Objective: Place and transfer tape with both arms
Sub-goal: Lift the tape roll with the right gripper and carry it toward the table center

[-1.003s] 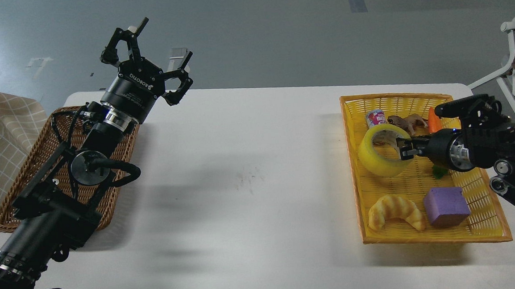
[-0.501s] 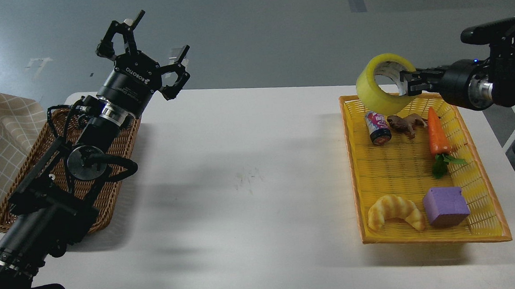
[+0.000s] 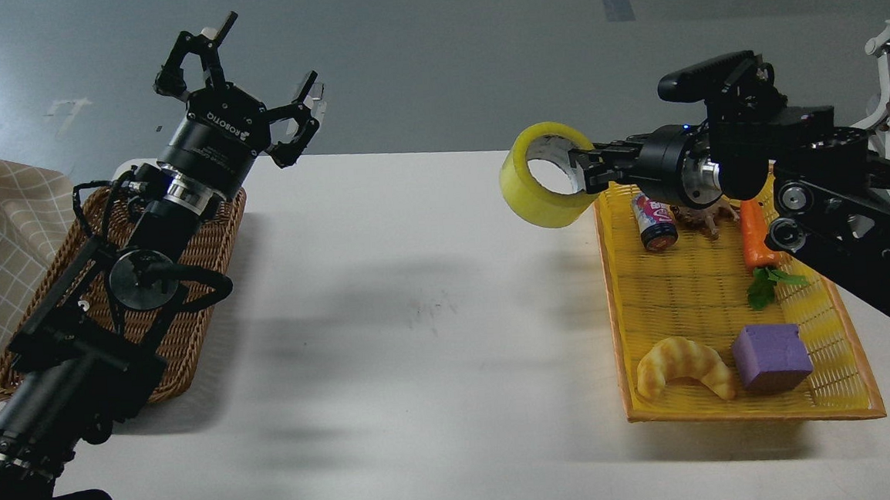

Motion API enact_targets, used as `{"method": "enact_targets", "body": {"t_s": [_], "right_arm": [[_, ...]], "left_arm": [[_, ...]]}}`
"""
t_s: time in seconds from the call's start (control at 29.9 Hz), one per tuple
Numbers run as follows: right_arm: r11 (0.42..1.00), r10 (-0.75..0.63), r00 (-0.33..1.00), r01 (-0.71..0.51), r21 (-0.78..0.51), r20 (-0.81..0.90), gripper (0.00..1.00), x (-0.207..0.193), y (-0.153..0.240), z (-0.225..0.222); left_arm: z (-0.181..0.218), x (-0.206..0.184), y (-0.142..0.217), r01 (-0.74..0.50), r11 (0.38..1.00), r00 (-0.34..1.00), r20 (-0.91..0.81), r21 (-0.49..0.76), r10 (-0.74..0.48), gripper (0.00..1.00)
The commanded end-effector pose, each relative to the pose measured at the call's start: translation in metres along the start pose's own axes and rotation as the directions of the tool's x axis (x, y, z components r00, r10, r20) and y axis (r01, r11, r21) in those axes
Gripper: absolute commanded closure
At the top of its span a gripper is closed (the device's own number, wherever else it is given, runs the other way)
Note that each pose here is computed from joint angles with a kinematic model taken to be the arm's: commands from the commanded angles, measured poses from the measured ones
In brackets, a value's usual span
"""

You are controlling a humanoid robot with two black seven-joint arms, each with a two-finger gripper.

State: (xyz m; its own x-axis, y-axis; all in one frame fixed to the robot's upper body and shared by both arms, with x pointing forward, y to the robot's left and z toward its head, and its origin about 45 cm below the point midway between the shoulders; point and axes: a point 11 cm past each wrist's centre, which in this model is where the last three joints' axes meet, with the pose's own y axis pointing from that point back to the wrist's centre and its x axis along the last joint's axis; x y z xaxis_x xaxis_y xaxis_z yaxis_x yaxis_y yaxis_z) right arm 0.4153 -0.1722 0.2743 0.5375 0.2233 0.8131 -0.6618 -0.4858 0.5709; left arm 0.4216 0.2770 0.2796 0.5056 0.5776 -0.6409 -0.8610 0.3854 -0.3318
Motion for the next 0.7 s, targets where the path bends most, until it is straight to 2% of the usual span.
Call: {"method": "enact_targets", "body": {"t_s": [0.0, 0.67], "right_arm": [[1.0, -0.024, 1.0, 0.024, 0.019, 0.001, 1.0, -0.006, -0.016, -0.013], [0.989, -0.123, 0.992, 0.124, 0.076, -0.014, 1.0, -0.031, -0.07, -0.066]], "left_arm": [[-0.002, -0.001, -0.001, 0.002, 1.0, 1.0, -0.004, 0.0, -0.002, 0.02], [-0.002, -0.007, -0.003, 0.019, 1.0, 1.0, -0.008, -0.003, -0.019, 0.02]]}}
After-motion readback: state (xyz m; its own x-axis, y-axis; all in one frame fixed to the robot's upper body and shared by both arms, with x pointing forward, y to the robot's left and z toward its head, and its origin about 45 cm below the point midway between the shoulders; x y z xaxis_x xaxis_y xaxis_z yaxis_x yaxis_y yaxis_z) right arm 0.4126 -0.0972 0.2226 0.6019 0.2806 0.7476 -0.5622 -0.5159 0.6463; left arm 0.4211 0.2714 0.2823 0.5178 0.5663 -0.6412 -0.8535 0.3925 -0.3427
